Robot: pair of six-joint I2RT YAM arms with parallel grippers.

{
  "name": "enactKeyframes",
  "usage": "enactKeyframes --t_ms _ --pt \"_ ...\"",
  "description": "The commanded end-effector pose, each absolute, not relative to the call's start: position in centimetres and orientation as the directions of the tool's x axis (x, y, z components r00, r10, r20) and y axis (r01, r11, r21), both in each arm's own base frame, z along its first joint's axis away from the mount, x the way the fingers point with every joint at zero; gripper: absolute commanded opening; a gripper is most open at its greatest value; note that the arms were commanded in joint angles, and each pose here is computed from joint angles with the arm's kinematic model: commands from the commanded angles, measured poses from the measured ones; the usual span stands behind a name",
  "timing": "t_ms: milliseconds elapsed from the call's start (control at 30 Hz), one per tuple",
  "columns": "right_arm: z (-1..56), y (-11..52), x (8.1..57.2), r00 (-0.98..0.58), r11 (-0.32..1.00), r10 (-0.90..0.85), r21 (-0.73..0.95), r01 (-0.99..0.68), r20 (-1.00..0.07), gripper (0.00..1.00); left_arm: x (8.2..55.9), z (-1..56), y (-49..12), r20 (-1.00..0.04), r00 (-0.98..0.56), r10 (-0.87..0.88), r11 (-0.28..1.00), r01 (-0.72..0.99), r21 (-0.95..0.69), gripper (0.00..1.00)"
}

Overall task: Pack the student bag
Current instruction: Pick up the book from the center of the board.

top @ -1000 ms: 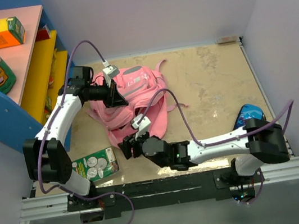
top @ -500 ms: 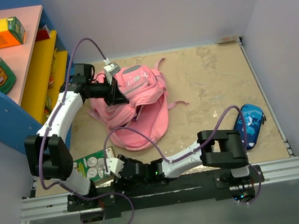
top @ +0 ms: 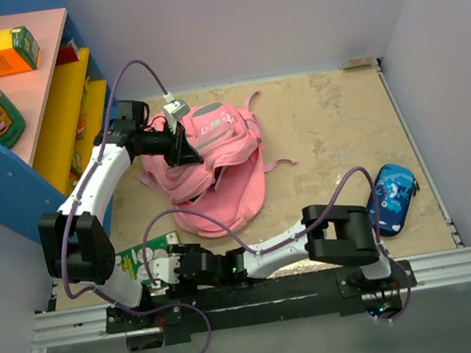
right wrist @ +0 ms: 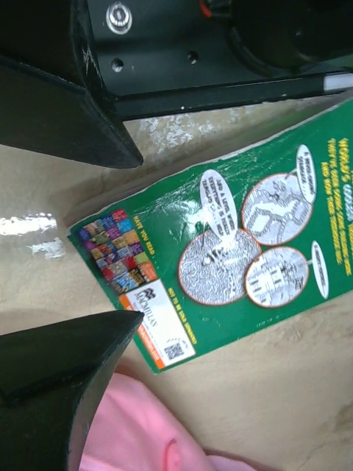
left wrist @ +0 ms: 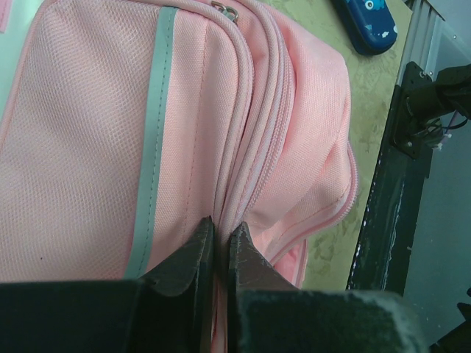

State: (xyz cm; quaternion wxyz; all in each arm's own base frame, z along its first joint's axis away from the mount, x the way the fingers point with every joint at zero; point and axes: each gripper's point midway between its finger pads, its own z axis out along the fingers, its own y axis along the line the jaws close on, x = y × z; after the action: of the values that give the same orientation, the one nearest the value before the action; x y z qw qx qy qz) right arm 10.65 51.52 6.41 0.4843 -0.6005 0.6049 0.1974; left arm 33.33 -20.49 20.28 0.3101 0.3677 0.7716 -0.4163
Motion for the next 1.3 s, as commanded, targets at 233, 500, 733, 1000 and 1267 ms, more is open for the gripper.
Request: enactKeyframes --t_ms 233,500,733,1000,1267 --pt "4.8 56.1 11.1 0.298 0.090 -0.541 -0.407 -0.909 -0.787 0.79 33.5 22.2 -21.0 -0.830 -0.478 0.287 0.317 0.865 -0.389 0.00" --pt "0.9 52.6 13.3 0.066 0.138 -0.591 -0.181 -0.974 -0.804 0.56 33.4 22.2 -21.0 -0.831 -0.474 0.293 0.319 0.867 -0.382 0.00" --pt "-3.0 46.1 12.5 -0.137 0.237 -0.646 -0.027 -0.971 -0.751 0.07 33.5 22.4 -20.9 -0.832 -0.469 0.295 0.326 0.868 -0.374 0.00" --pt "-3.4 37.2 11.3 -0.379 0.521 -0.594 0.020 -0.854 -0.710 0.00 33.9 22.9 -20.7 -0.838 -0.465 0.286 0.353 0.864 -0.359 0.00" --pt "9.1 35.0 9.2 -0.460 0.706 -0.244 0.169 -0.688 -0.854 0.00 35.2 23.3 -20.9 -0.847 -0.465 0.258 0.384 0.854 -0.352 0.00"
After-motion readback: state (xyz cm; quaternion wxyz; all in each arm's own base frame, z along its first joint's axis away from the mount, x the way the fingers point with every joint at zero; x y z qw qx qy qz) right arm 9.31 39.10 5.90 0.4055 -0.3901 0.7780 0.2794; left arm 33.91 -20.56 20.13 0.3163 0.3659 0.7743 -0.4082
